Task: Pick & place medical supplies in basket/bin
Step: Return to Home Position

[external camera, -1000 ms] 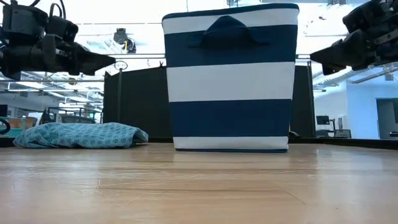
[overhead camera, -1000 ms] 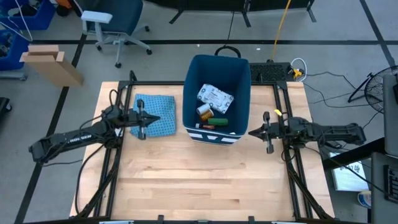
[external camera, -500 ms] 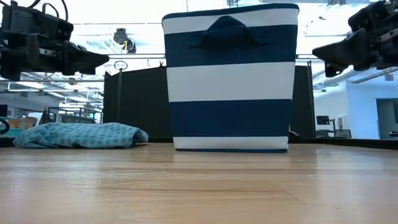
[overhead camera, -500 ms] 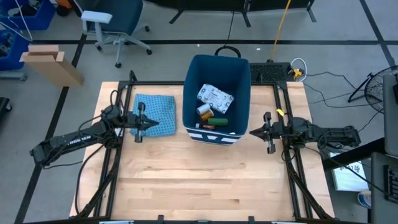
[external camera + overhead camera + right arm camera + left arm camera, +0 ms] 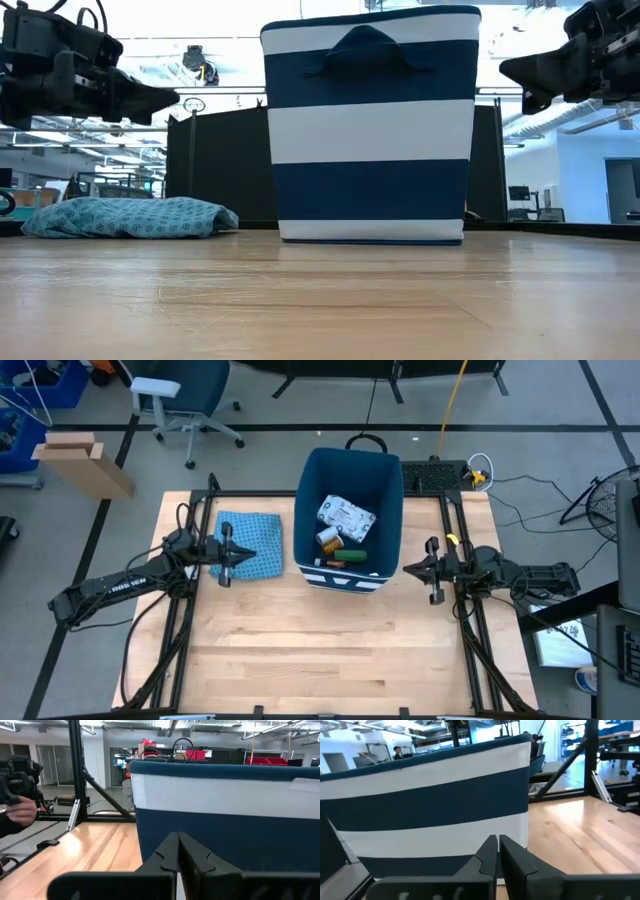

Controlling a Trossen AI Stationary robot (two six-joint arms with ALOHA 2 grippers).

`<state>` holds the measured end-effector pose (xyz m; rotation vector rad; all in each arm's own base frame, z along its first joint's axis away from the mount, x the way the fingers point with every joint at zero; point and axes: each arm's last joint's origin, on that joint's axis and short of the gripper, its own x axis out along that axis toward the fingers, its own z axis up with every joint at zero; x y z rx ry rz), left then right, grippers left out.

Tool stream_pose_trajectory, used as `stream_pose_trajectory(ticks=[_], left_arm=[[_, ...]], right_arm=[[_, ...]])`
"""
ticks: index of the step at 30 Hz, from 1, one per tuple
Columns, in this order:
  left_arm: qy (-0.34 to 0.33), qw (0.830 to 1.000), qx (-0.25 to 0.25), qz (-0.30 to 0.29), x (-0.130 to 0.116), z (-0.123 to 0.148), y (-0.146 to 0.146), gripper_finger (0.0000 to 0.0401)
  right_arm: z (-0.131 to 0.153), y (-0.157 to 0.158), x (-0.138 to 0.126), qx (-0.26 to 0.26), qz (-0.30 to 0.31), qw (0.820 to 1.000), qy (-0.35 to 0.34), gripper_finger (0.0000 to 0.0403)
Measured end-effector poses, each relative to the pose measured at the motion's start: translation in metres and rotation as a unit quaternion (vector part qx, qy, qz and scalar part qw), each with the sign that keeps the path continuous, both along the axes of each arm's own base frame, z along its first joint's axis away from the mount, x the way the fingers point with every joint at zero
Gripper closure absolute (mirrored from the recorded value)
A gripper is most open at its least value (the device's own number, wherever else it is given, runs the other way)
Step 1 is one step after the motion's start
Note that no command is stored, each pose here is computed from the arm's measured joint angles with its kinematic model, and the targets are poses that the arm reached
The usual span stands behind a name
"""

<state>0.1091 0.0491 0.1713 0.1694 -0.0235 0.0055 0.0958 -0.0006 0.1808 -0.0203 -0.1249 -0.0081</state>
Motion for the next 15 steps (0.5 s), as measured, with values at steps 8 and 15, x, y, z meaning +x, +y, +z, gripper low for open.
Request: stream_pose_trajectory(ticks=[8, 15], left_arm=[[0.0, 1.0, -0.002, 0.002, 0.0, 0.0, 0.0001, 0.0384], [0.0, 1.0, -0.003, 0.002, 0.0, 0.0, 0.0001, 0.0398]], right_arm=[[-0.0003, 0.0, 0.0, 0.0, 0.001, 1.0, 0.001, 0.0403], [-0.0004, 0.0, 0.0001, 0.0, 0.001, 1.0, 0.001, 0.0403]])
